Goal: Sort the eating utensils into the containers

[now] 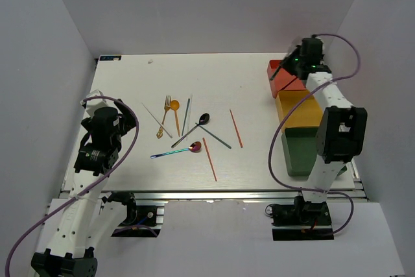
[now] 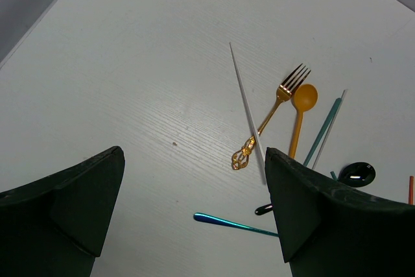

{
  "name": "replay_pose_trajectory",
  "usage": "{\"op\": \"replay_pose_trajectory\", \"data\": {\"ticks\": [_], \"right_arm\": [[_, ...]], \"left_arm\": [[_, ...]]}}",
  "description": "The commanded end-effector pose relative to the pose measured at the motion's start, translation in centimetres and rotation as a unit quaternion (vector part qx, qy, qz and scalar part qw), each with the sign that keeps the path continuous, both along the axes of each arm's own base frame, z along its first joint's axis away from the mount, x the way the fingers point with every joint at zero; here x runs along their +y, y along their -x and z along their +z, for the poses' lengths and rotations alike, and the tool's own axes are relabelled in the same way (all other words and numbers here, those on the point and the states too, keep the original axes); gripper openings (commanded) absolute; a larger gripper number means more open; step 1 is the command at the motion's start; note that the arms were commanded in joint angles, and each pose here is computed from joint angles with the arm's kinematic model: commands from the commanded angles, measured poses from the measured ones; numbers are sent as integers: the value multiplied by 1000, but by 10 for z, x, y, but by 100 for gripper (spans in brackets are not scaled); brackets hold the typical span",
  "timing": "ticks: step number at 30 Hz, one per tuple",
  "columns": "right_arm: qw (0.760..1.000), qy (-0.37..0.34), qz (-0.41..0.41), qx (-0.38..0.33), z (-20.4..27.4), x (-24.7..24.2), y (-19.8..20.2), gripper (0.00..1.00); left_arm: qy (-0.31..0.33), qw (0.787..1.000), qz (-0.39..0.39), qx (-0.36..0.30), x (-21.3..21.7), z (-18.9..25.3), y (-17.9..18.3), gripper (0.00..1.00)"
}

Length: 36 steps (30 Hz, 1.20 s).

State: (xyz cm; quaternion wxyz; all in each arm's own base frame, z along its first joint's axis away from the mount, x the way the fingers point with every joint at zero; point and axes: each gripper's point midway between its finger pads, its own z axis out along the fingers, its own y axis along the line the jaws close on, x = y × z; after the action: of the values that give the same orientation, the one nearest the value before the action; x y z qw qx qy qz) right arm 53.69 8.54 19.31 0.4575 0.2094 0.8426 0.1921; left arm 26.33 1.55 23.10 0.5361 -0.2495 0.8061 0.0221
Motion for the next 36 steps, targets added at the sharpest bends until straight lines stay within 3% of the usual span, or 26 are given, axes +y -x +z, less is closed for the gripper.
{"op": "replay_pose_trajectory", "data": {"ticks": [1, 3, 9, 16, 18, 21, 22, 23, 31, 33, 34, 36], "right_arm": [[992, -117, -51, -3, 4, -31, -29, 0], [989, -126, -78, 4, -2, -58, -51, 0], [979, -147, -138, 29, -36, -96, -67, 0], [976, -149, -151, 49, -60, -102, -80, 0], [975, -149, -158, 47, -60, -104, -79, 8], [974, -153, -160, 48, -64, -103, -73, 30], [974, -151, -162, 47, -62, -104, -73, 43], [974, -149, -164, 48, -62, -105, -72, 48], [980, -126, -151, 29, -27, -104, -71, 66], [986, -98, -131, 17, -12, -94, -68, 67], [989, -85, -120, 8, 5, -87, -61, 75], [994, -61, -88, 7, 15, -63, -46, 76]], "left_arm": [[0, 1000, -2, -12, 0, 5, -2, 98], [0, 1000, -2, -13, 0, 6, -2, 98], [0, 1000, -4, -15, 0, 7, -2, 98], [0, 1000, -10, -9, -3, 4, -3, 98], [0, 1000, -9, -8, -2, 3, -4, 98], [0, 1000, -10, -9, -3, 3, -4, 98], [0, 1000, -10, -8, -3, 3, -4, 98], [0, 1000, -10, -7, -3, 3, -4, 98], [0, 1000, -11, -6, -3, 2, -5, 98], [-1, 1000, -10, -4, -3, 1, -5, 98], [-1, 1000, -9, 0, -3, -1, -7, 98], [-2, 1000, -10, 6, -4, -4, -9, 98]]}}
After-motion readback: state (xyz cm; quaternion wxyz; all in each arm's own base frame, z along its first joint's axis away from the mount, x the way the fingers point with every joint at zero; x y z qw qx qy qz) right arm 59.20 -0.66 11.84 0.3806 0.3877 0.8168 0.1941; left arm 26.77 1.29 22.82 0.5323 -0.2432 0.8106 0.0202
